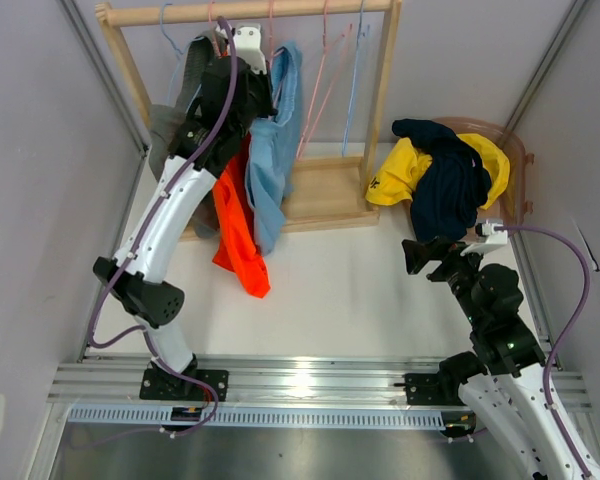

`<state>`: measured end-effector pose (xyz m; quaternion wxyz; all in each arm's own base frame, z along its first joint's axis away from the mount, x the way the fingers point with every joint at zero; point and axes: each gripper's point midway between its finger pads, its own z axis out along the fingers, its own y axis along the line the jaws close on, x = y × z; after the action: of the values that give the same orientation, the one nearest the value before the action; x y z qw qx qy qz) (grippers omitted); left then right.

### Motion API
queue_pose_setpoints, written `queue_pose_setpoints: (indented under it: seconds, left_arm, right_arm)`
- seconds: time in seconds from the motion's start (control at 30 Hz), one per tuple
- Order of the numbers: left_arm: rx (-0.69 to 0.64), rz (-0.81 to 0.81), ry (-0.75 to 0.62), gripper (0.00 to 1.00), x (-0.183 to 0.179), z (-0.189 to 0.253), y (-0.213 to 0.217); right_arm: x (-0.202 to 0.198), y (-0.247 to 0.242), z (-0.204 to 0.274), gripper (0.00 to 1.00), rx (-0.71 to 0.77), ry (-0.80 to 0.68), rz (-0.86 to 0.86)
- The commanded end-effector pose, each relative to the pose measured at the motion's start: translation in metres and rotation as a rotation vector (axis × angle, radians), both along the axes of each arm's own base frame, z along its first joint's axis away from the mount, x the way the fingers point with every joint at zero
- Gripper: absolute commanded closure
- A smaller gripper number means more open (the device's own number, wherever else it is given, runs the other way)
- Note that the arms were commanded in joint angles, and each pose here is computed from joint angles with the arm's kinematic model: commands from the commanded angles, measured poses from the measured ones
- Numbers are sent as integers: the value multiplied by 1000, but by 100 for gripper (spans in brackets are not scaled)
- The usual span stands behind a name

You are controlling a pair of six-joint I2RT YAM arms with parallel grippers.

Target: Remove the shorts from the hanger

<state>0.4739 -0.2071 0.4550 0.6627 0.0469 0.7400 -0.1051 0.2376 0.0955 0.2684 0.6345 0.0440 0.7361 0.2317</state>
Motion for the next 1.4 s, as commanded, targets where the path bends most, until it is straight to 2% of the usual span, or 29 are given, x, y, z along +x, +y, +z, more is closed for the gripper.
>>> queue_pose_setpoints:
  seconds: [0.0, 0.17, 0.3, 0.37, 0.5, 0.53, 0.57, 0.63, 0.67, 0.9, 1.1, 1.2, 1.37]
  left_arm:
    - [-90, -32, -231, 100, -55, 113, 27]
    - [-126, -64, -325, 100, -99, 161, 43]
    - [-139, -94, -318, 100, -129, 166, 53]
    - [-123, -113, -275, 100, -134, 149, 52]
    - [-117, -157, -259, 100, -178, 133, 66]
    - [-119, -171, -261, 100, -187, 131, 68]
    - [-107, -179, -211, 100, -185, 109, 65]
    - [-124, -205, -224, 100, -210, 110, 73]
    - [-113, -244, -168, 100, -210, 86, 64]
    - [-92, -486, -38, 100, -255, 16, 40]
    - [-127, -623, -56, 100, -303, 33, 38]
    - [-129, -633, -38, 100, -315, 38, 43]
    - [-148, -624, -98, 100, -338, 64, 57]
  right_arm:
    - [1, 6, 15, 1, 41, -55, 21]
    - [4, 8, 28, 1, 48, -93, 28]
    - [8, 20, 50, 1, 53, -142, 80]
    - [10, 31, 59, 1, 46, -170, 137]
    - [12, 53, 77, 1, 23, -212, 245]
    - [11, 59, 95, 1, 24, -272, 272]
    - [8, 67, 100, 1, 18, -286, 319]
    - [10, 81, 107, 0, 5, -309, 377]
    - [9, 86, 118, 0, 1, -336, 399]
    - [11, 130, 145, 0, 20, -402, 531]
    - [15, 181, 129, 1, -32, -369, 611]
    - [11, 196, 124, 0, -39, -361, 636]
    - [16, 209, 111, 1, -41, -336, 644]
